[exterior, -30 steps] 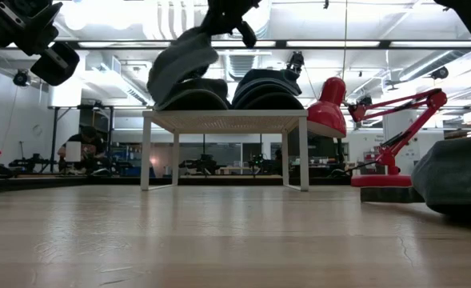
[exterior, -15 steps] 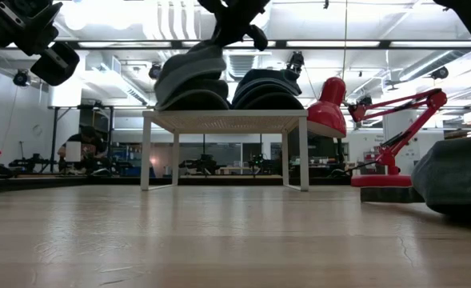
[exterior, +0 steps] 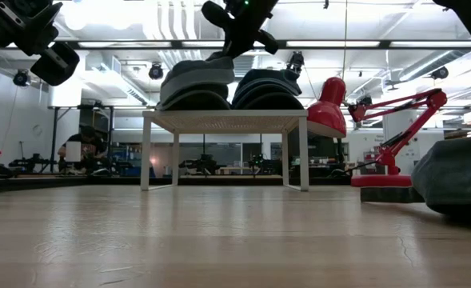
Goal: Pick & Place hat
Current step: Stack the top gray cap on top of the gray cap on the shelf
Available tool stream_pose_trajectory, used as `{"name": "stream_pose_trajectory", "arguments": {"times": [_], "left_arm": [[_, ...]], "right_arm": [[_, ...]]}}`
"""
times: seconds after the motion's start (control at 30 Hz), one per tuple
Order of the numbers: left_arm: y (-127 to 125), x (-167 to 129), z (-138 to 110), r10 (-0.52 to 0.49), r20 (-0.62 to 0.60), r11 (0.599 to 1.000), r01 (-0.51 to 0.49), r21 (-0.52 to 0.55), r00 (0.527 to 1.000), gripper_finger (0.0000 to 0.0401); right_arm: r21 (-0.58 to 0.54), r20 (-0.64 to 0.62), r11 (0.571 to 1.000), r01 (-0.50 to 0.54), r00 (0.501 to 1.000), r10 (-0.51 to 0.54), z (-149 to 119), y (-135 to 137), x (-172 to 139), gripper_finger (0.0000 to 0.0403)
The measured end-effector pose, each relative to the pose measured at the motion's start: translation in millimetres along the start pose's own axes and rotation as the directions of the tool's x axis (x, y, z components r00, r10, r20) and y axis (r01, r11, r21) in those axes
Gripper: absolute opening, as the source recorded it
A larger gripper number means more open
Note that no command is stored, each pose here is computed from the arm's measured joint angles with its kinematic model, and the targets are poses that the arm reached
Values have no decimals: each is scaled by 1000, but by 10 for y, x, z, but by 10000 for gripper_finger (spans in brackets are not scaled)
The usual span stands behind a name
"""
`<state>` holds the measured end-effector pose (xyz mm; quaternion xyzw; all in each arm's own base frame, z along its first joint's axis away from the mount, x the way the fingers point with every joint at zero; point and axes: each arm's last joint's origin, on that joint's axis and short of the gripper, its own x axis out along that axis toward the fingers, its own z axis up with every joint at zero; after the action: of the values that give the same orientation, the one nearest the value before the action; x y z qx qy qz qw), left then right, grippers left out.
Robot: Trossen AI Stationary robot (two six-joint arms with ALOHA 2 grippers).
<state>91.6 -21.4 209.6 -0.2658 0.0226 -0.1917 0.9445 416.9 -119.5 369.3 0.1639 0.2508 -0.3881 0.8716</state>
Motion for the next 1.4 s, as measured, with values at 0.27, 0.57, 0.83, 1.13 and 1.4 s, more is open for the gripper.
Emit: {"name": "stream_pose_trajectory", "arguments": {"times": [0.27,0.57,0.83,1.13,1.4], "left_arm": [[0,0,0,0,0,1000,0,0,1000,124],[0,0,0,0,0,1000,0,0,1000,124],[0,0,0,0,0,1000,0,-2,1000,124],[0,0,0,0,0,1000,0,-3,1000,124],[0,0,0,0,0,1000,0,-3,1000,124]], "right_arm": [[-54,2,999,3,1000,-3,10,-18,9,46],[-74,-6,997,12,1000,-13,9,-63,45,119],[-136,-2,991,6,1000,-6,58,-57,-16,181],[-174,-39,984,25,999,-32,109,-103,-130,229],[-186,9,983,8,1000,-7,226,-95,-225,219]]}}
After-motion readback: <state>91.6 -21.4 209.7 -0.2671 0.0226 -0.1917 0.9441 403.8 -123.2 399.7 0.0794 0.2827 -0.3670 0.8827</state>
